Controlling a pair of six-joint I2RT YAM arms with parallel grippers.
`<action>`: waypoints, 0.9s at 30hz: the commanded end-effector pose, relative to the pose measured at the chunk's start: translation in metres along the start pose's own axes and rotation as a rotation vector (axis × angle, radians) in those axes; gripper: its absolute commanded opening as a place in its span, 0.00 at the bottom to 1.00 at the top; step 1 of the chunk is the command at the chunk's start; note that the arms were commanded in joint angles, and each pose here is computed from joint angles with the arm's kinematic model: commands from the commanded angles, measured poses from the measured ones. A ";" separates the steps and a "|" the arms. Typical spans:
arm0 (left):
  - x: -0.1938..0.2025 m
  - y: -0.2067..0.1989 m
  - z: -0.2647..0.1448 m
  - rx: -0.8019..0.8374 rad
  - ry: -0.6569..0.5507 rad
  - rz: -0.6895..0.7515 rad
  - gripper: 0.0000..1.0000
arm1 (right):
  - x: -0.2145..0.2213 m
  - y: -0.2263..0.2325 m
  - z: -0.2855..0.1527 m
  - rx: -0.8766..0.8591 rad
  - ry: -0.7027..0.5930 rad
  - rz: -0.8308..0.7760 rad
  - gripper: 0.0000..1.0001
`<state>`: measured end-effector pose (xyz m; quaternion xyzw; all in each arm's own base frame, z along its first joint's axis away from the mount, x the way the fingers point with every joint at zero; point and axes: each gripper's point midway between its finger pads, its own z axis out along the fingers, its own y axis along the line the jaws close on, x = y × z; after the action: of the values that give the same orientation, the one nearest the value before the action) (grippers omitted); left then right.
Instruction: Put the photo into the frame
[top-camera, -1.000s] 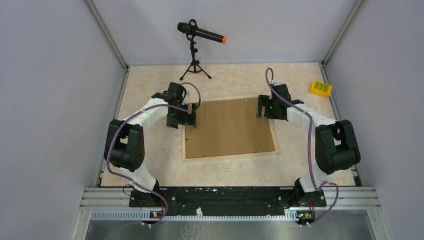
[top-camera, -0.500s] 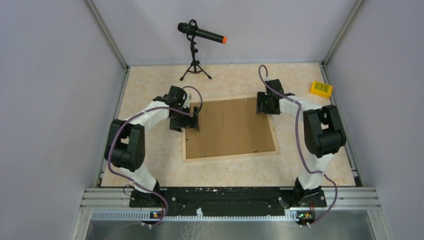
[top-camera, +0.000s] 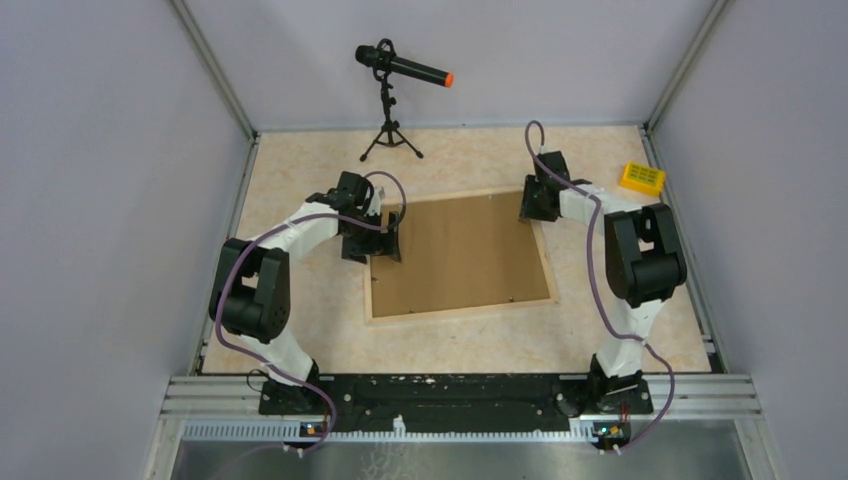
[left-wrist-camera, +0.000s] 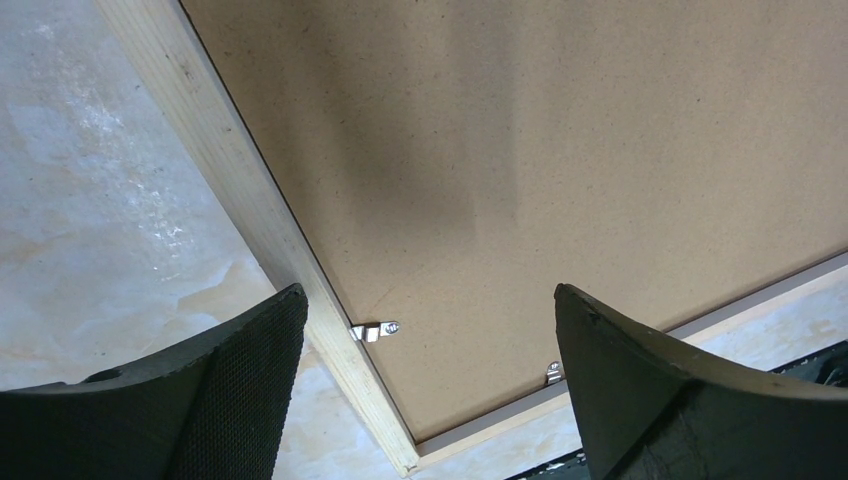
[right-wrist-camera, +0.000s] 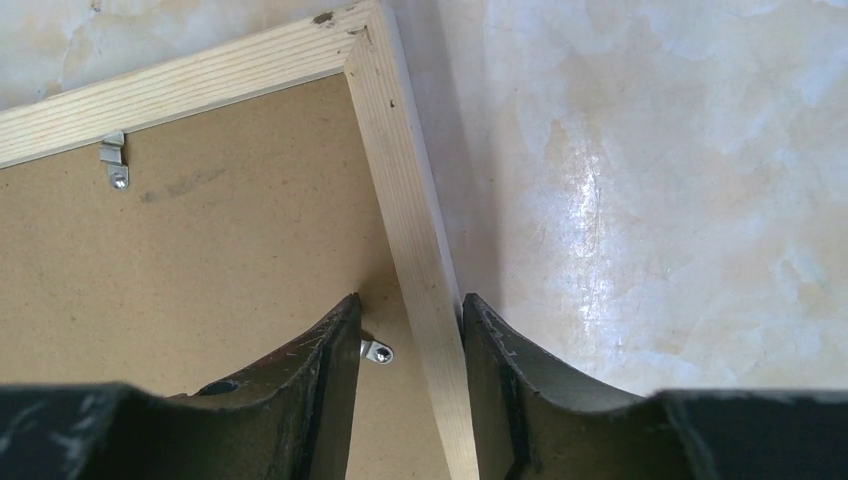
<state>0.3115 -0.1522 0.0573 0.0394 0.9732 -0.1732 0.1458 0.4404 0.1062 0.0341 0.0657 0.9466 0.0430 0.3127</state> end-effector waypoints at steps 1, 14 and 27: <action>-0.008 -0.008 -0.003 0.036 -0.034 0.005 0.96 | 0.012 0.003 0.011 -0.010 0.043 0.007 0.40; -0.005 -0.009 0.000 0.046 -0.023 0.004 0.95 | 0.003 0.015 0.000 -0.128 0.063 -0.056 0.57; -0.004 -0.012 0.000 0.070 -0.018 0.006 0.95 | 0.016 -0.001 0.001 -0.060 0.082 -0.084 0.42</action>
<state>0.3095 -0.1586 0.0589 0.0435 0.9700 -0.1925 0.1421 0.4363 0.1086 0.0315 0.0275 0.9531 0.0742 0.2921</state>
